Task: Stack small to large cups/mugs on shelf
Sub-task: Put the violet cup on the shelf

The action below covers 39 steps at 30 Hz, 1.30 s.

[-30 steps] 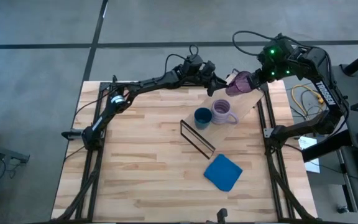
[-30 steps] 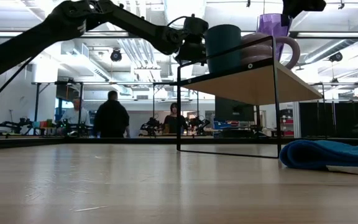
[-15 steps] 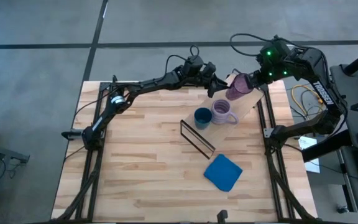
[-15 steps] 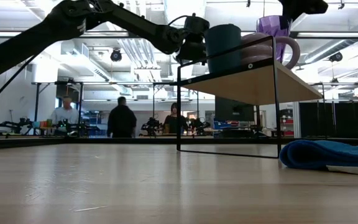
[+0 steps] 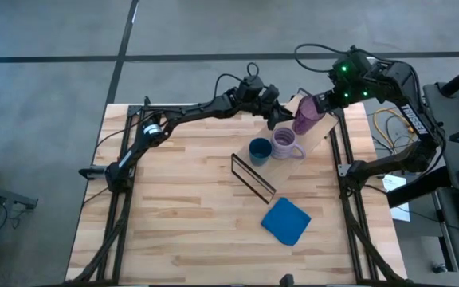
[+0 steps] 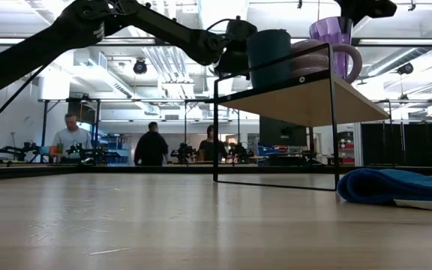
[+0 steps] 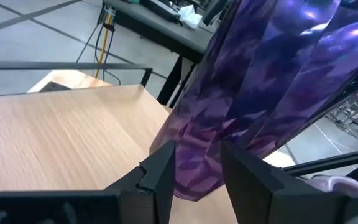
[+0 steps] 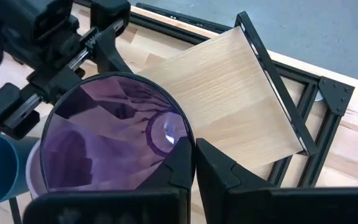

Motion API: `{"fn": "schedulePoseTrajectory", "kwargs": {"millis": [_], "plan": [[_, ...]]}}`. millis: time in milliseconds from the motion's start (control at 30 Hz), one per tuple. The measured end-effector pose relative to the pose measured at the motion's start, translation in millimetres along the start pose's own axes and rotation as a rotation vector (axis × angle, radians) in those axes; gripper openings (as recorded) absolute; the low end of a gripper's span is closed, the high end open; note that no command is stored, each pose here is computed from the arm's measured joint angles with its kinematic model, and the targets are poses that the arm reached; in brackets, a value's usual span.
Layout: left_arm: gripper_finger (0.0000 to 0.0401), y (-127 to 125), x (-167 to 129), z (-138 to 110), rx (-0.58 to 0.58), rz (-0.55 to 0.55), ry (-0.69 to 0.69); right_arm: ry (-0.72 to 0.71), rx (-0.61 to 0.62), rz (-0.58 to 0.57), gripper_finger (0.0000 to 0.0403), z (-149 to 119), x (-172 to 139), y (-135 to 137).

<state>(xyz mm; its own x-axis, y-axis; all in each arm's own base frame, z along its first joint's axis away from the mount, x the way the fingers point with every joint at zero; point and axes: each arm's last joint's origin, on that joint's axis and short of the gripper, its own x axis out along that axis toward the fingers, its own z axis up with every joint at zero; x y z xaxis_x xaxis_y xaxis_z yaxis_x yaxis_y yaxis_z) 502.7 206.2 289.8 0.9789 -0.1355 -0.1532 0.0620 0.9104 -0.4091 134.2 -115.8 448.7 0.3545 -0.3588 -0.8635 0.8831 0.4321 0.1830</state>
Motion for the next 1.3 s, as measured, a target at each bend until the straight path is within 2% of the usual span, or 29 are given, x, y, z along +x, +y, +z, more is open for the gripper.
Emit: {"fn": "schedulePoseTrajectory", "kwargs": {"millis": [267, 667, 1300], "plan": [[0.0114, 0.4, 0.5, -1.6, 0.001, 0.009, 0.009, 0.054, -0.002, -0.026, 0.0009, -2.4, 15.3, -0.4], [0.0114, 8.6, 2.2, -18.8, -0.014, 0.046, 0.054, 0.059, -0.002, -0.028, 0.0009, -2.8, 16.4, -0.5], [0.0114, 15.8, -2.5, -13.0, -0.001, 0.068, 0.016, 0.104, -0.017, -0.070, 0.0009, 6.9, 34.3, 4.4]]}}
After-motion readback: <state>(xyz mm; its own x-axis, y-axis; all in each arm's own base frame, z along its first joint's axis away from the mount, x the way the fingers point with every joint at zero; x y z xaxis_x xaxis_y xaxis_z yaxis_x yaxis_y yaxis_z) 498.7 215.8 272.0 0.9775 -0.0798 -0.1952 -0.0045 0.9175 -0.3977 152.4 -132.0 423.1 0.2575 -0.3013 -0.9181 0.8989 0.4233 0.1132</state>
